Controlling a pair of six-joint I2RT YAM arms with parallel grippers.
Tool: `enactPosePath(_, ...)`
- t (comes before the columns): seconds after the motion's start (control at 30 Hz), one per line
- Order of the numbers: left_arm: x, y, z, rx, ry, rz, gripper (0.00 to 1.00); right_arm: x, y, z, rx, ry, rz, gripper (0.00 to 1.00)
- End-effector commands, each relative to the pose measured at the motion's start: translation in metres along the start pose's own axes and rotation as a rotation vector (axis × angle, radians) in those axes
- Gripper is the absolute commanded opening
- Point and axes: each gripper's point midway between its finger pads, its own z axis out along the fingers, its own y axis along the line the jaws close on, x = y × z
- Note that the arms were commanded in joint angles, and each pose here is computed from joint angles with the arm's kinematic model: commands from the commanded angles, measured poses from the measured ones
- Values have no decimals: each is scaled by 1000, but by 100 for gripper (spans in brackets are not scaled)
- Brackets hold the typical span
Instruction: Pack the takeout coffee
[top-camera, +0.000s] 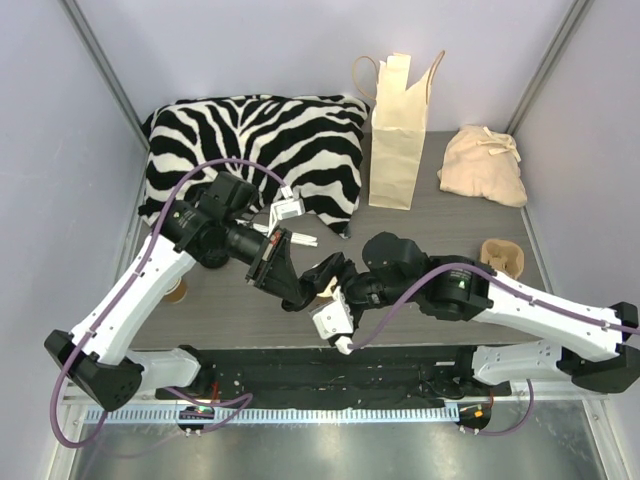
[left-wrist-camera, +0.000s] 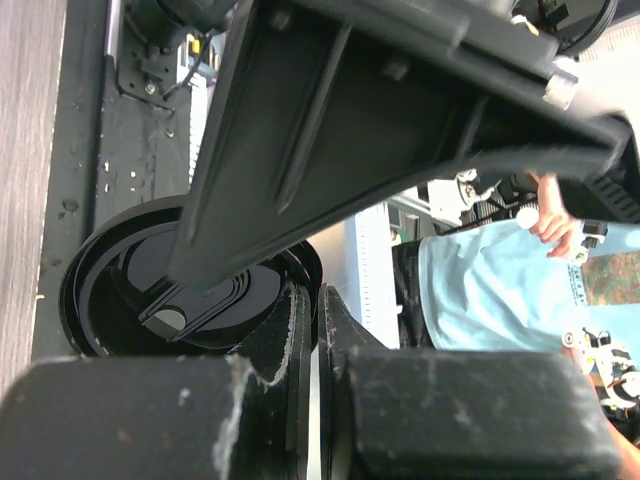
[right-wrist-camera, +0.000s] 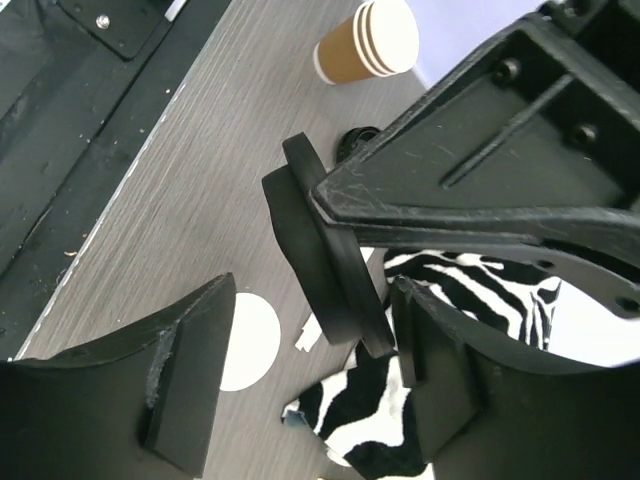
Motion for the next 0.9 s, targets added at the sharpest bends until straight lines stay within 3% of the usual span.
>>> enactPosePath(0.0, 10, -6, 0, 15, 16, 24, 0, -6, -9, 6, 14, 1, -42, 66)
enactPosePath(0.2, 7, -6, -1, 10, 13, 37, 0, -10, 4, 12, -20, -11, -27, 36)
enactPosePath(0.27, 6, -5, -1, -1, 11, 46, 0, -9, 5, 14, -15, -2, 7, 21)
enactPosePath(0.33, 2, -4, -2, -24, 4, 65, 9, -8, 0, 15, 9, 8, 40, 6)
enactPosePath(0.37, -1, 1, -5, -62, -5, 76, 19, -7, -3, 15, 24, 16, 69, 2)
enactPosePath(0.47, -21, 10, -22, -165, -72, 114, 36, -5, -11, 14, 83, 42, 229, 1)
enactPosePath(0.5, -30, 19, -31, -230, -108, 119, 38, -4, -10, 13, 99, 41, 334, 1)
enactPosePath(0.57, -67, 42, -74, -375, -317, 48, 43, 7, -21, 6, 148, 37, 452, 1)
enactPosePath(0.6, -81, 52, -94, -422, -424, 18, 46, 10, -29, 3, 194, 13, 591, 1)
enactPosePath(0.63, -112, 50, -135, -471, -640, 5, 50, 33, -47, -8, 274, 28, 689, 1)
enactPosePath(0.67, -112, 67, -147, -492, -708, -33, 59, 43, -55, -12, 299, 6, 798, 1)
enactPosePath(0.7, -119, 72, -163, -539, -784, -29, 62, 52, -67, -16, 340, -13, 889, 1)
enactPosePath(0.73, -123, 74, -172, -575, -821, -14, 63, 78, -78, -28, 411, -12, 1095, 1)
enactPosePath(0.8, -119, 84, -176, -631, -828, -29, 67, 87, -79, -28, 375, -81, 1269, 1)
enactPosePath(0.83, -116, 87, -176, -646, -831, -35, 68, 90, -79, -30, 380, -123, 1431, 1)
enactPosePath(0.87, -112, 93, -175, -660, -823, -37, 70, 99, -92, -38, 424, -183, 1477, 1)
